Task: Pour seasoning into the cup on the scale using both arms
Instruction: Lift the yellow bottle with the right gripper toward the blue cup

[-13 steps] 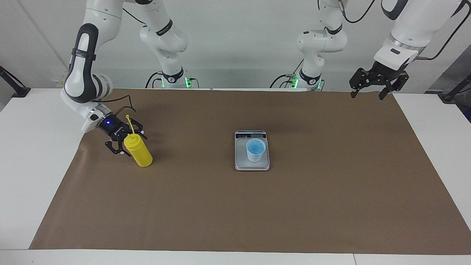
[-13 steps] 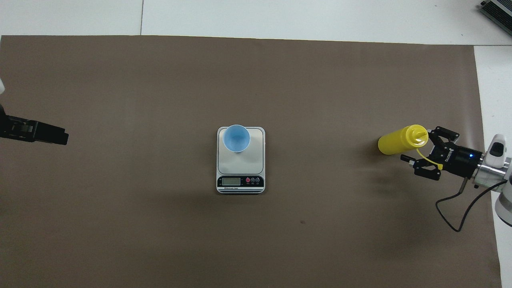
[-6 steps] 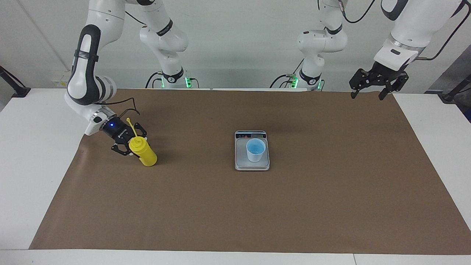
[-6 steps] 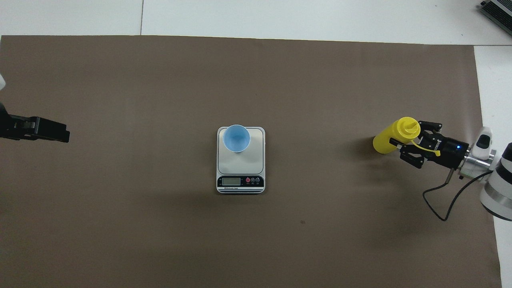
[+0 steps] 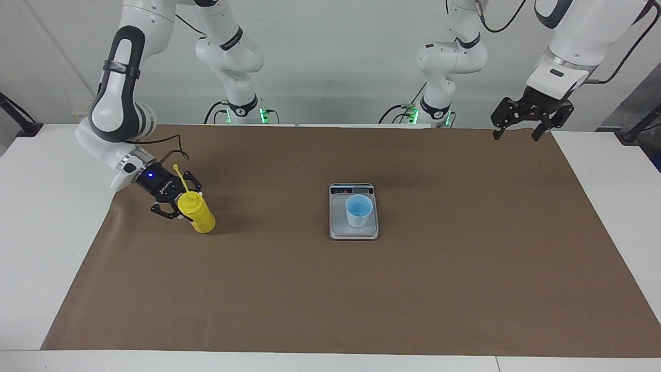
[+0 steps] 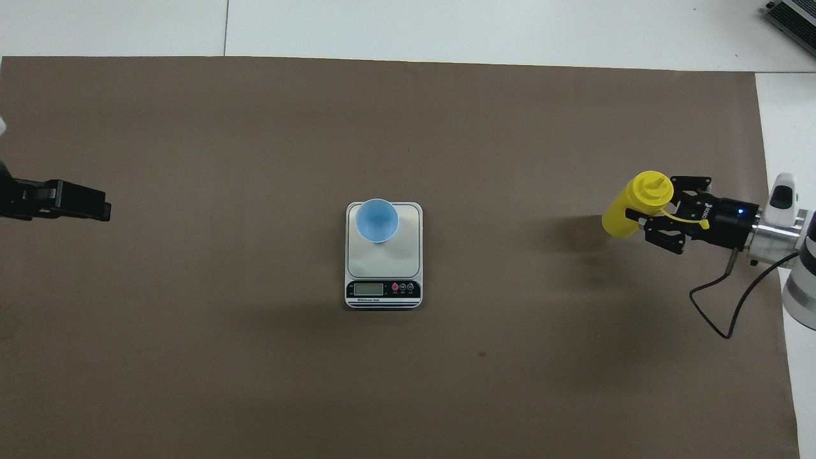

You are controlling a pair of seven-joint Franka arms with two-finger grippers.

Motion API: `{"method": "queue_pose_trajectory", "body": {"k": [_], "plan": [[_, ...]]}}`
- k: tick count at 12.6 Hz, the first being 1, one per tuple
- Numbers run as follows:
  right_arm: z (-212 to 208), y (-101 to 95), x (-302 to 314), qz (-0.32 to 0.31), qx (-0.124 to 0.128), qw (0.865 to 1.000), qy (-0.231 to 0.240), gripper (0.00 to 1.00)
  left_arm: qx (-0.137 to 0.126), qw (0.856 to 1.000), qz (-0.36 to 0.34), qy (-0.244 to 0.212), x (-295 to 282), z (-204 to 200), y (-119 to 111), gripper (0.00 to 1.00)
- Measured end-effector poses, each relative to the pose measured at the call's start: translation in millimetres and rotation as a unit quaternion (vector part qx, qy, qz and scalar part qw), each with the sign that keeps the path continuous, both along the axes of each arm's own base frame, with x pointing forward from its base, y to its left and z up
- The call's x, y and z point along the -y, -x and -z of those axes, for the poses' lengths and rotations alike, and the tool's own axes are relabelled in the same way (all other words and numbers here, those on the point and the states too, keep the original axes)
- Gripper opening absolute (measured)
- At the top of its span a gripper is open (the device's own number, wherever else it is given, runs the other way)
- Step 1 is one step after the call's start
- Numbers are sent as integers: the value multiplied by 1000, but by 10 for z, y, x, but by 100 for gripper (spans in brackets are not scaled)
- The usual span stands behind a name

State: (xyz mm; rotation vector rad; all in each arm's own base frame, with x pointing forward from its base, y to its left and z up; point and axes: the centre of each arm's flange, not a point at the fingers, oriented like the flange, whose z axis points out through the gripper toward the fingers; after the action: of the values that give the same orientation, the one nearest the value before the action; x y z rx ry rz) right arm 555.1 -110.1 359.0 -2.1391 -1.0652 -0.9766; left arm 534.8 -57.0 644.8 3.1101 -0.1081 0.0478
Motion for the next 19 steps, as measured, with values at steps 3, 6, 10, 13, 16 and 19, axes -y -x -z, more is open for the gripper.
{"method": "queue_pose_trajectory", "body": {"k": [3,6,10,13,16,19], "plan": [[-451,-145,-479,-23,-20,998,49,55,3,1000,-7,1,5,1,-7,100],[-589,-213,-1045,-26,-45,994,92,55,1,1000,-6,0,15,16,-6,100],[-697,-252,-2109,6,-66,979,191,55,0,1000,-9,0,-10,27,-8,100],[-749,-137,-2800,10,-64,965,256,55,-1,1000,-16,0,-81,31,-15,100],[-853,-126,-3108,-42,-10,941,337,55,-1,1000,-17,0,-89,34,-15,100],[-942,-200,-3502,-106,68,891,437,55,-1,1000,-17,0,-89,35,-15,100]]}}
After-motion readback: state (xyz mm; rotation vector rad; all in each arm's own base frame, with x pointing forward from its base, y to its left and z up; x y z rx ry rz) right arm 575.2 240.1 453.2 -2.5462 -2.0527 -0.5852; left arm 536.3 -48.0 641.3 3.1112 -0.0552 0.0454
